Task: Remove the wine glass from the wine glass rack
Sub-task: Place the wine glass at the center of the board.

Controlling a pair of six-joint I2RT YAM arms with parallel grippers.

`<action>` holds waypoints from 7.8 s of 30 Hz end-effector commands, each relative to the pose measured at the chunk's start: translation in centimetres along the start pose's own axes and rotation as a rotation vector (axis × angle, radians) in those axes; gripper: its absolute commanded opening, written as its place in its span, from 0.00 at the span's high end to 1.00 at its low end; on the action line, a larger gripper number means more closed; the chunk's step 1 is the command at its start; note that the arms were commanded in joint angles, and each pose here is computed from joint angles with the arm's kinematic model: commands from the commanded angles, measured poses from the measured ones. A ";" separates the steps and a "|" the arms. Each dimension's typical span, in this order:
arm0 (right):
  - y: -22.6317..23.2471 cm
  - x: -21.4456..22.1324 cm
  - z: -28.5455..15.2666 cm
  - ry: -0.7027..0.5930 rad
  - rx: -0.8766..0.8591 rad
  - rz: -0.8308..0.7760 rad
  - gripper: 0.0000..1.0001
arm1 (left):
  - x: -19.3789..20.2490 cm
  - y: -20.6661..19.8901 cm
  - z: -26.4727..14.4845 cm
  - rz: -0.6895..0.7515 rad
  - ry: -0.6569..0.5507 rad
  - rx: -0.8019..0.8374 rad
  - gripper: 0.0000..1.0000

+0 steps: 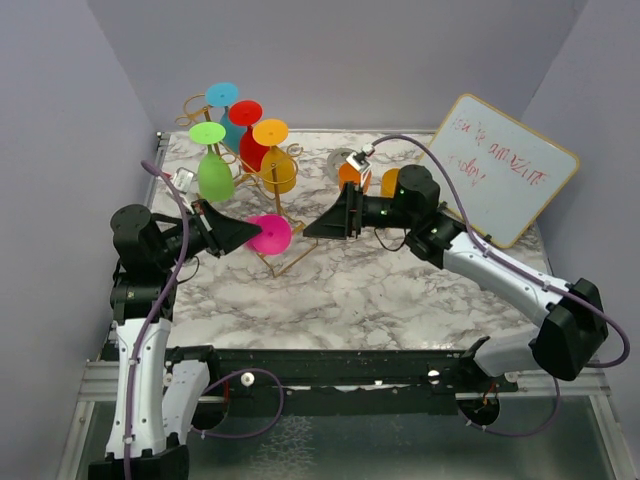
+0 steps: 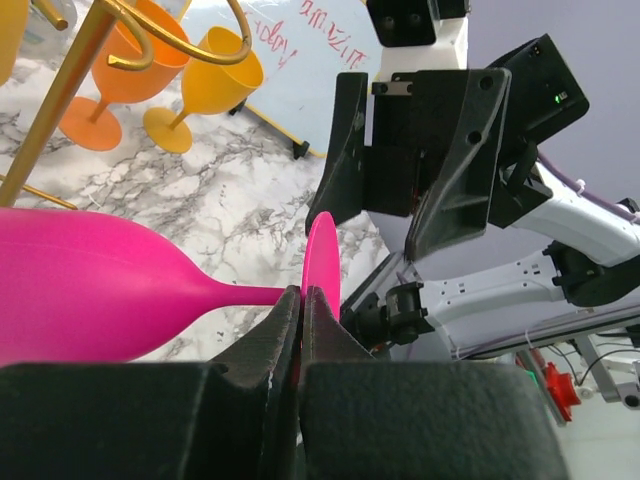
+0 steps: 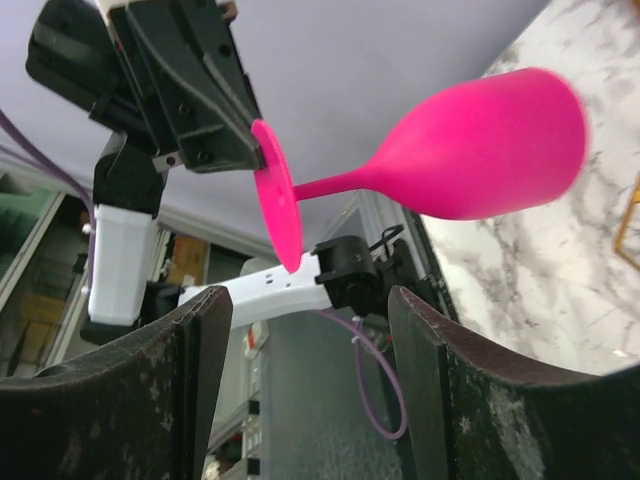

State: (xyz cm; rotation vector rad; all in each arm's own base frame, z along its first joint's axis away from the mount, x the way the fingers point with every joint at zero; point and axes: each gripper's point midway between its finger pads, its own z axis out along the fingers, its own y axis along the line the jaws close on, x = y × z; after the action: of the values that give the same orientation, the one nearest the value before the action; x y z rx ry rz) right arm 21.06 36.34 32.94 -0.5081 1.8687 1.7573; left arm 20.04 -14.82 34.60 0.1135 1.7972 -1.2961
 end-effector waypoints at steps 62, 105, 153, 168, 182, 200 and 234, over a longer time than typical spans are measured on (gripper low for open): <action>0.6 -0.7 -1.2 0.040 0.155 -0.246 0.32 | 7.1 -3.1 2.8 0.106 0.306 0.225 1.00; -2.6 -3.7 -9.4 0.168 -0.145 -0.030 0.30 | 13.2 -6.5 0.4 0.871 0.252 0.876 1.00; 2.3 -0.1 -8.2 0.317 -0.316 -0.139 1.00 | 11.4 -5.5 1.7 0.780 0.232 0.638 0.56; -5.5 -1.2 -7.4 0.219 0.162 -0.193 0.99 | 9.2 -2.8 2.1 0.658 0.166 0.304 0.01; -12.5 -5.5 -13.7 0.011 0.875 -0.290 1.00 | 7.3 0.6 1.8 0.333 0.200 -0.093 0.01; -17.3 -3.5 -9.9 0.121 1.142 -0.389 0.99 | 3.5 6.9 -2.1 0.249 0.002 -0.599 0.01; -26.3 -3.0 -4.7 0.258 1.203 -0.381 0.95 | 0.4 8.1 -8.0 0.305 -0.155 -0.858 0.01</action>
State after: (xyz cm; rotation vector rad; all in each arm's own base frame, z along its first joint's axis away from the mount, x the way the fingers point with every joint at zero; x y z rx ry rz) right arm 37.61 28.73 14.91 -0.5113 2.3773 0.1994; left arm 19.48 -5.11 29.47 -0.1957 1.9251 -0.2776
